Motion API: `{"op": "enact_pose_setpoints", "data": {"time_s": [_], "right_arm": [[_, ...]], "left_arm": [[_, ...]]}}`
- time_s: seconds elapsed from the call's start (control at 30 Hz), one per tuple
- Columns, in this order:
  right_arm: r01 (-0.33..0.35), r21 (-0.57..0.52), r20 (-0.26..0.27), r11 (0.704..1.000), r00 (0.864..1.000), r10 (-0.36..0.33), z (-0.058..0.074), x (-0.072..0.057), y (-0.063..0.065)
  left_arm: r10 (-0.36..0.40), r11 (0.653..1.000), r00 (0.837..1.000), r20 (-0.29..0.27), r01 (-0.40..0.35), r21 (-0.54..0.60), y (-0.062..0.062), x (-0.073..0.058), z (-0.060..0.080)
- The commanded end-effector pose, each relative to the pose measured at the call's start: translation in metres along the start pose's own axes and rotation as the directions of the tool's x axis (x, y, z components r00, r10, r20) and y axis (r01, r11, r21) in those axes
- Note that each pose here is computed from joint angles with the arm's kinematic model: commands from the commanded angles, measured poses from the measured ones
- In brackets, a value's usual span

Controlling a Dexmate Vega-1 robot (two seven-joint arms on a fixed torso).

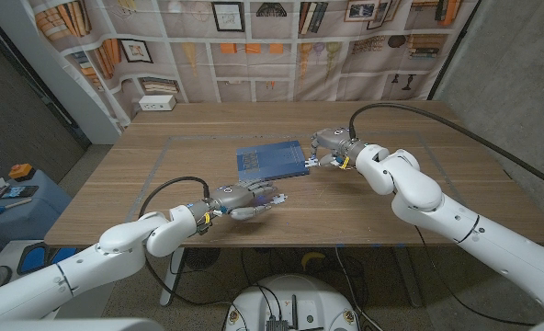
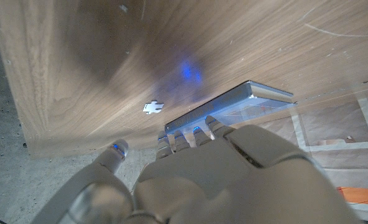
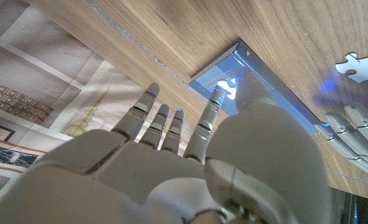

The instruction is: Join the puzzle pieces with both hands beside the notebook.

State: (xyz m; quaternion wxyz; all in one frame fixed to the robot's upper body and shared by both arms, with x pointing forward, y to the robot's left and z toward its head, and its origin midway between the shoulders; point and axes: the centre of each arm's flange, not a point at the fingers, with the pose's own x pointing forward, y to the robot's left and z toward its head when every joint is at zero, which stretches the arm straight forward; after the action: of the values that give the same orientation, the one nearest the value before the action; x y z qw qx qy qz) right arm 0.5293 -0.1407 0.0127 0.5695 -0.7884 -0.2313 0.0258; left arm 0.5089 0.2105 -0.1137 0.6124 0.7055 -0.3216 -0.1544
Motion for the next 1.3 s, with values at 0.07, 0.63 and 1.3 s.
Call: {"op": "enact_pose_setpoints", "data": {"time_s": [0.07, 0.63, 1.3], "right_arm": [[-0.013, 0.004, 0.017, 1.0, 1.0, 0.013, 0.0056, -0.002, 0.0027], [-0.006, 0.019, 0.009, 1.0, 1.0, 0.006, 0.005, -0.0013, 0.0042], [0.002, 0.03, 0.007, 1.0, 1.0, -0.002, 0.0031, 0.0038, 0.0047]], "left_arm": [[-0.047, 0.999, 0.999, -0.001, 0.047, 0.004, -0.0063, 0.0007, 0.0038], [-0.085, 0.995, 0.996, 0.016, 0.084, 0.047, -0.007, 0.006, 0.0004], [-0.101, 0.993, 0.995, -0.005, 0.101, 0.059, -0.0073, 0.0088, 0.0016]]}}
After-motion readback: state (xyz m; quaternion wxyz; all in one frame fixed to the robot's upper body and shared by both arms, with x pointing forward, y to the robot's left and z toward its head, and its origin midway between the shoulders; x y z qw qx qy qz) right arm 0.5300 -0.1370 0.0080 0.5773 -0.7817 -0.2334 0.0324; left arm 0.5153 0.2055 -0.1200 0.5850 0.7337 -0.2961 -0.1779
